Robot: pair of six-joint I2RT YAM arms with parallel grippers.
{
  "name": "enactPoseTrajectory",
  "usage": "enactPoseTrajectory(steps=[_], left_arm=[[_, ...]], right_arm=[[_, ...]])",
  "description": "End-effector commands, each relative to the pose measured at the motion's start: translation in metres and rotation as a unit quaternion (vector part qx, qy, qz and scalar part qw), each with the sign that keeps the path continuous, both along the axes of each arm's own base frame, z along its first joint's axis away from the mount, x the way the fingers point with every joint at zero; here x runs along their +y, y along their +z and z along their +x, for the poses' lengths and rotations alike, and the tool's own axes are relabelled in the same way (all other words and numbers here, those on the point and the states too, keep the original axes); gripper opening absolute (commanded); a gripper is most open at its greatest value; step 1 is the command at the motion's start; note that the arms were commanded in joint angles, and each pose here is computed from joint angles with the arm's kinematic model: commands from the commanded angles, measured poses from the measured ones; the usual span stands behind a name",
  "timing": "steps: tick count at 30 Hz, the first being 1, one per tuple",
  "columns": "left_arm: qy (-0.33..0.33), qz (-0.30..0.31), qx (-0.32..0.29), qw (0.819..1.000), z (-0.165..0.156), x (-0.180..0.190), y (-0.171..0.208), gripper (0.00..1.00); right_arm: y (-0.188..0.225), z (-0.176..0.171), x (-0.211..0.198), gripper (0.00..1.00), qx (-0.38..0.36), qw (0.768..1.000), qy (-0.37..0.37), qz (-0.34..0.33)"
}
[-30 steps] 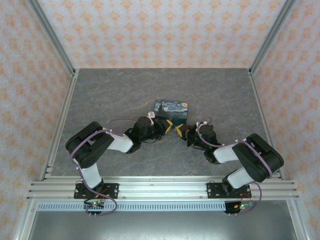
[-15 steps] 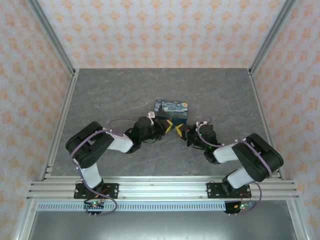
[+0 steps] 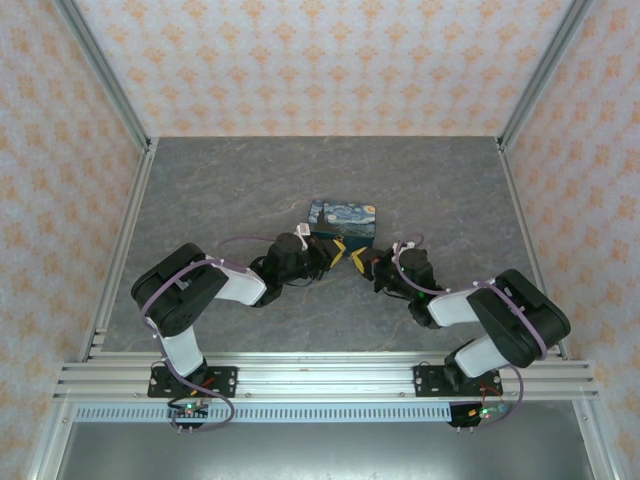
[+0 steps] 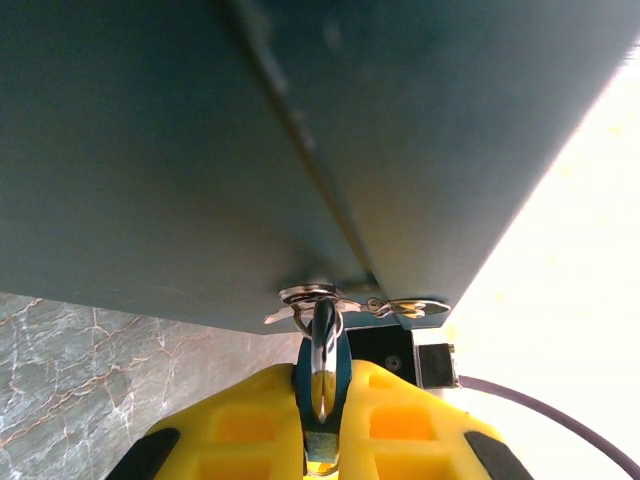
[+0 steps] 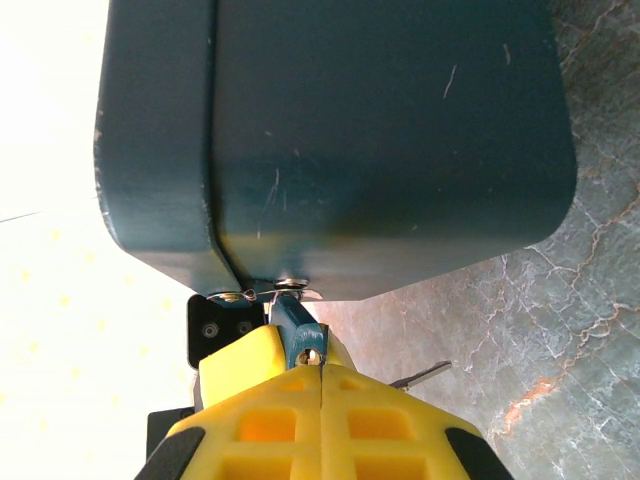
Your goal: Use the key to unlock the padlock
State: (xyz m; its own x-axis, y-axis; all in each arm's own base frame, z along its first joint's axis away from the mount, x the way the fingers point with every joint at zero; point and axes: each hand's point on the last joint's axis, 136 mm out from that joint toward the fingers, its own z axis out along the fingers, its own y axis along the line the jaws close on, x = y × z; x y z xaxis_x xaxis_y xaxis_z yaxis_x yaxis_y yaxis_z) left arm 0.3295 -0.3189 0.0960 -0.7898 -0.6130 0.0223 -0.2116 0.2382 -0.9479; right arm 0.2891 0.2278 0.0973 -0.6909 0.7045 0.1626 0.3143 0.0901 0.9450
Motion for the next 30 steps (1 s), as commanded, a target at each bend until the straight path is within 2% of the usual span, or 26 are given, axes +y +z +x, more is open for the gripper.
enactPoseTrajectory(steps=[1,9,30], left_arm=[[-0.014,-0.006,-0.024,1.0,0.002,-0.01,0.012,0.0],[-0.007,-0.008,-0.017,1.0,0.004,-0.01,0.011,0.0],[-0.008,-0.012,-0.02,1.0,0.006,-0.012,0.014,0.0]], right_arm=[[0.011,0.004,-0.002,0.0,-0.017,1.0,-0.009,0.004],[-0.001,-0.006,-0.009,0.0,-0.001,1.0,-0.007,-0.017],[0.007,0.001,-0.001,0.0,-0.009,1.0,0.002,-0.006]])
